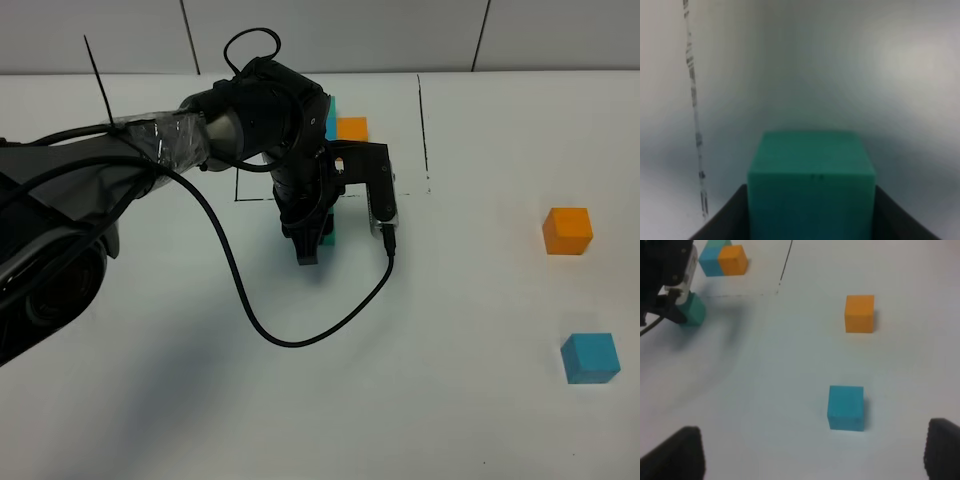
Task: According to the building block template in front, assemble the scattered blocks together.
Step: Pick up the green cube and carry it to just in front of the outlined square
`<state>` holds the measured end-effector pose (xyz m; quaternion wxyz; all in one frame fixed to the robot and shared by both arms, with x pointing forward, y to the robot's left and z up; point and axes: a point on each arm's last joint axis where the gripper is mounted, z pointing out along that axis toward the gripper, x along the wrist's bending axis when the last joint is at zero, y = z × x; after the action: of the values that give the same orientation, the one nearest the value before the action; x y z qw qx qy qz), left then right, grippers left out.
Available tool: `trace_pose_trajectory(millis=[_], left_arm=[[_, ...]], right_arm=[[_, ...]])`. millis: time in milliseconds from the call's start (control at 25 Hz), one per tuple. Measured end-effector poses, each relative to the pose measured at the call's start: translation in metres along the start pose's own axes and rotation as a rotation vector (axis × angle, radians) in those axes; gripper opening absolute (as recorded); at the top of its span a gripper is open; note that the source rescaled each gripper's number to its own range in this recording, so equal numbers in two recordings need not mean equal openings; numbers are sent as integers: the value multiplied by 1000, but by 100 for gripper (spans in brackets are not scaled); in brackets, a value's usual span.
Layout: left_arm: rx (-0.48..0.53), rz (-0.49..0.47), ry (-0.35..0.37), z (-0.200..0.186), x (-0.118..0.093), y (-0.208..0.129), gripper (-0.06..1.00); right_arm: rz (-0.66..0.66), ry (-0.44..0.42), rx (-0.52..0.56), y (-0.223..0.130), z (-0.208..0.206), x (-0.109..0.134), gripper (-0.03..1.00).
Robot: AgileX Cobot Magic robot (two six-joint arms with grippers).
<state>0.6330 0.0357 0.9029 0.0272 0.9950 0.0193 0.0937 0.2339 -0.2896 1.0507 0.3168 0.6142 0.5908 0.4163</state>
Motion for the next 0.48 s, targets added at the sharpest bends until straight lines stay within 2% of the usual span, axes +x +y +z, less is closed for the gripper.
trace_pose_trajectory(millis=[200,480], left_arm=[[-4,5,5,0,1,0,0],[-10,66,10,0,1,1,0]], right_arm=[[0,0,0,0,0,0,78],[0,0,0,0,0,0,78]])
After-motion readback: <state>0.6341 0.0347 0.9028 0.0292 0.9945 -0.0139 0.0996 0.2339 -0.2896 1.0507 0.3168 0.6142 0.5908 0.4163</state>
